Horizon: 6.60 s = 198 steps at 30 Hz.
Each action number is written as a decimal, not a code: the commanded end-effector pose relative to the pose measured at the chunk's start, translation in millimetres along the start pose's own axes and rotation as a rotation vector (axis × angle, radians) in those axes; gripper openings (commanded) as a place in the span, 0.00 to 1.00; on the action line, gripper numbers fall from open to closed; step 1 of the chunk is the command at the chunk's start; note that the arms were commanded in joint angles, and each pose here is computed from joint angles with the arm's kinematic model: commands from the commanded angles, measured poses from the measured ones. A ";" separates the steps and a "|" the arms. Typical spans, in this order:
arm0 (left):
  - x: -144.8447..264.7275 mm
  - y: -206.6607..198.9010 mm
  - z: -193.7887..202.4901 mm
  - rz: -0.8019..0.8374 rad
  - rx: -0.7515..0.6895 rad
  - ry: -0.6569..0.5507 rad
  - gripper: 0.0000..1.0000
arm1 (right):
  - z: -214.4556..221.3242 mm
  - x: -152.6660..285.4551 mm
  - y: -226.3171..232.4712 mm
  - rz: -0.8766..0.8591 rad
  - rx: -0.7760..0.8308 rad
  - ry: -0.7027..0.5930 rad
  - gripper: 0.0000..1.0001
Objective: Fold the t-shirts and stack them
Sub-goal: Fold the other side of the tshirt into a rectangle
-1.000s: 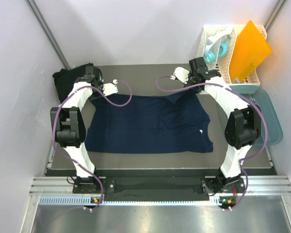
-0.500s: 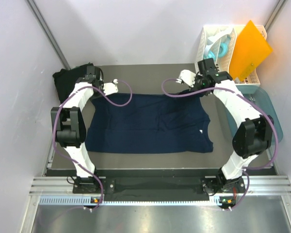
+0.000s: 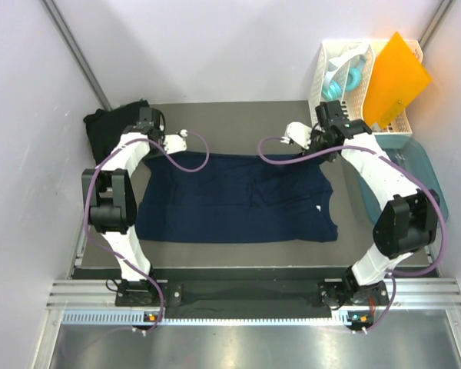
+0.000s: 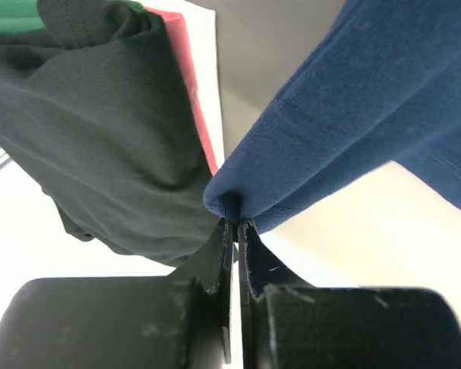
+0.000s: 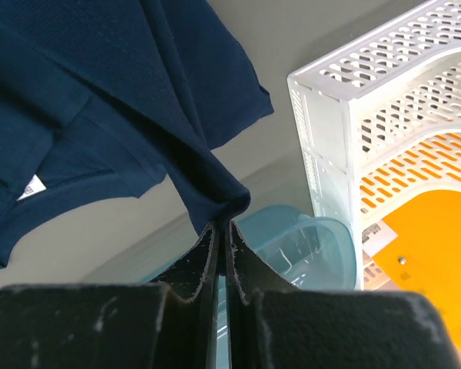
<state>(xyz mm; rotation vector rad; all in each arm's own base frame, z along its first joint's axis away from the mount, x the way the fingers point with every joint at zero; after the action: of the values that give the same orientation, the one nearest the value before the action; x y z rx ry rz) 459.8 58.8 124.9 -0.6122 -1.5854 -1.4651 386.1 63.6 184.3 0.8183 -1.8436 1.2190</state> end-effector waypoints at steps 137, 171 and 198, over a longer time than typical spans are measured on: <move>-23.8 -116.4 -2.2 0.774 -0.247 -0.029 0.27 | 15.5 -141.3 22.2 -0.265 0.006 0.156 0.50; -63.9 -123.5 46.9 0.663 -0.215 0.277 0.00 | 42.3 -157.5 22.7 -0.215 0.027 0.267 0.00; -23.9 -32.5 50.1 0.268 -0.043 0.324 0.27 | 32.9 -51.6 -12.6 -0.030 0.045 0.210 0.58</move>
<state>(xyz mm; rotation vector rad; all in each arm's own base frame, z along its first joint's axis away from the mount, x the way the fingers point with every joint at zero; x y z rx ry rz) 407.5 98.4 34.5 -0.7115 -1.0257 -1.2360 418.9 46.1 75.9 0.7785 -1.5461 1.2094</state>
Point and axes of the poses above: each gripper's point midway between its finger pads, its own x axis back along the fingers, its own y axis along the line the jaws close on, z = x × y, the point moved 1 cm from there along x, back along the fingers, and after that the axes turned 2 degrees about -x, right-handed, at the moved point
